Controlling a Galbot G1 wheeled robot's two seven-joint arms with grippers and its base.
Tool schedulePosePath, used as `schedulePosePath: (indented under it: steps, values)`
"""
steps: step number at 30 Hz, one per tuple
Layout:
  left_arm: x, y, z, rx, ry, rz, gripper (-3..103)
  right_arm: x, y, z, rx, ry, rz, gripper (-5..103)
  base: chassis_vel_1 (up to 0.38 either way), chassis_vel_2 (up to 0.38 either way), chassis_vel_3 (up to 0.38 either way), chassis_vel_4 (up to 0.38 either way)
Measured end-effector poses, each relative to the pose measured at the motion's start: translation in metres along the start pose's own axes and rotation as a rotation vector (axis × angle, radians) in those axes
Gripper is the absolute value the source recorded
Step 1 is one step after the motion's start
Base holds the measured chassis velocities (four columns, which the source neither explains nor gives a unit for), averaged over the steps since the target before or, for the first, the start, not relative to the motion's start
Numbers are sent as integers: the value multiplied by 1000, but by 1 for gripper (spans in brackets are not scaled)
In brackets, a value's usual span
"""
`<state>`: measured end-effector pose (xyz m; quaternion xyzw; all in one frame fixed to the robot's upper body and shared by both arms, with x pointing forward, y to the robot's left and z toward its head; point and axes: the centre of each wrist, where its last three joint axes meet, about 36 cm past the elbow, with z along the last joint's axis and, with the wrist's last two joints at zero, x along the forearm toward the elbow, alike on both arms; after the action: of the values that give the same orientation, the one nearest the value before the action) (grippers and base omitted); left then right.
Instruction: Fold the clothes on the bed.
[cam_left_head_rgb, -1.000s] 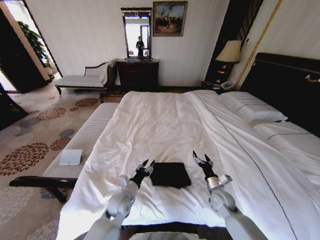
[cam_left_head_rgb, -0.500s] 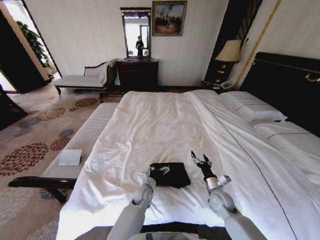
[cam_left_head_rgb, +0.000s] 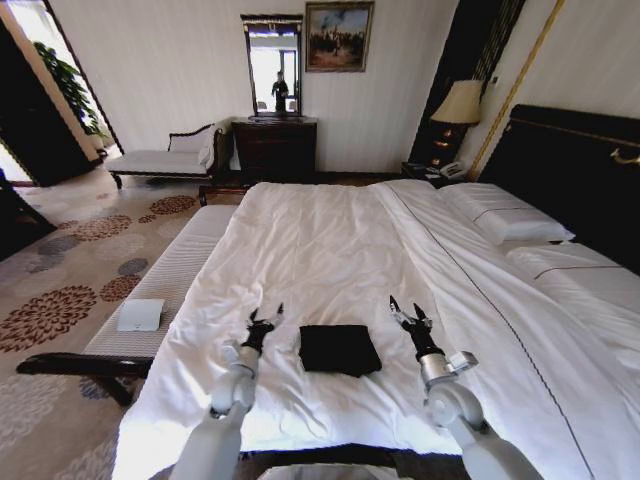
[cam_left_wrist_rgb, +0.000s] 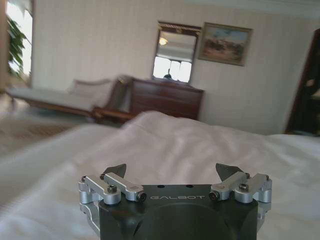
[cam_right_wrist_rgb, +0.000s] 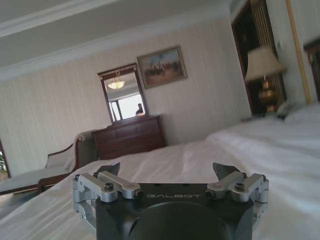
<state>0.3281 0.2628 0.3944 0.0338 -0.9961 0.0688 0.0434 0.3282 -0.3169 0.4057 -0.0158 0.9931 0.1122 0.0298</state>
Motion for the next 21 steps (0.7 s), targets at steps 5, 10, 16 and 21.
schedulePosePath:
  steps: [5,10,16,21]
  values:
    - [45,31,-21,-132,-82,-44,100,36,-4,-15,182,-75,14,100,0,0,0,0]
    - [122,-18,-31,-64,-127,137,100,106,35,-26,257,-135,84,100,0,0,0,0]
    - [128,-31,-37,-30,-141,169,100,111,41,-27,275,-154,91,100,0,0,0,0]
    - [127,-31,-37,-29,-144,170,100,111,42,-26,273,-154,89,100,0,0,0,0]
